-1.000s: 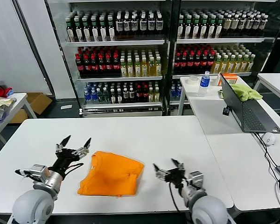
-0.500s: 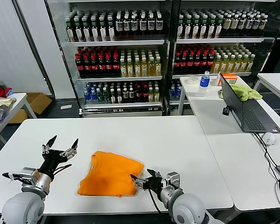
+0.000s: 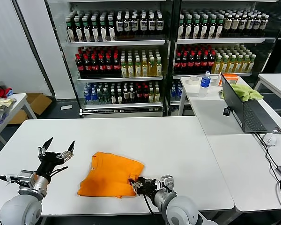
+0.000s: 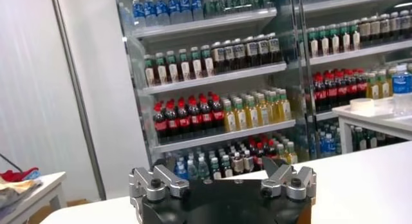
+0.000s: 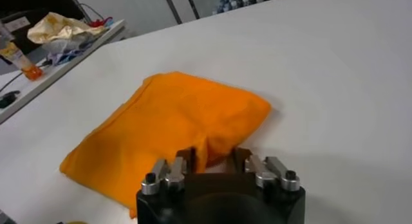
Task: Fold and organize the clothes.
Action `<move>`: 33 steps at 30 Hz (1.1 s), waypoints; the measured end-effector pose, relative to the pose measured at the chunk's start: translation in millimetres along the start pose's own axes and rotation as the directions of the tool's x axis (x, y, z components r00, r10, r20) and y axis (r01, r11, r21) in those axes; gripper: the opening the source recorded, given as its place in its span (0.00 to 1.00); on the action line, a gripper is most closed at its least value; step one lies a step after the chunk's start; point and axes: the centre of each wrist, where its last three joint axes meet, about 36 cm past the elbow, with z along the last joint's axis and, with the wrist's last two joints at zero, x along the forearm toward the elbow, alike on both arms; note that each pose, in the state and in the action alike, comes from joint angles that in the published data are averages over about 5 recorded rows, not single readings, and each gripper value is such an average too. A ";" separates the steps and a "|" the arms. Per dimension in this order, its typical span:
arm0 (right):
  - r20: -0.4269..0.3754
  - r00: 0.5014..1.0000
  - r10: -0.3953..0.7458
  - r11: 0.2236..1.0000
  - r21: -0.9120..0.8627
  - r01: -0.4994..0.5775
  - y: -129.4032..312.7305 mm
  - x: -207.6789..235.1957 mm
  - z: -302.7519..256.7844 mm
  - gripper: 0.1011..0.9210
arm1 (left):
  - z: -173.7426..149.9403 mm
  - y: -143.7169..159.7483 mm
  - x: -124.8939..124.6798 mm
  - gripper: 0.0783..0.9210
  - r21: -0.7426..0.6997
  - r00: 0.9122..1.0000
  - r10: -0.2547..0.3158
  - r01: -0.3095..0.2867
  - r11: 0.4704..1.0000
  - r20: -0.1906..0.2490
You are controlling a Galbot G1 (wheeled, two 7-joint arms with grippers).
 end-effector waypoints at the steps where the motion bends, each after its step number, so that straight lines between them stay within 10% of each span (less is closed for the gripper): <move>1: 0.000 1.000 -0.001 1.000 -0.003 0.001 0.5 -0.1 -0.4 0.37 | 0.2 0.1 0.2 0.88 -0.001 1.000 -0.001 0.001 1.000 0.000; 11: 0.000 1.000 0.026 1.000 -0.014 -0.026 -2.3 -2.6 -4.1 0.03 | 1.9 1.0 1.0 0.88 -0.006 1.000 -0.007 0.007 1.000 0.000; 33: 0.122 0.973 0.194 0.981 0.008 -0.196 -70.3 5.9 -49.0 0.01 | 9.2 -5.9 -3.0 0.88 -0.017 1.000 0.004 -0.003 1.000 0.018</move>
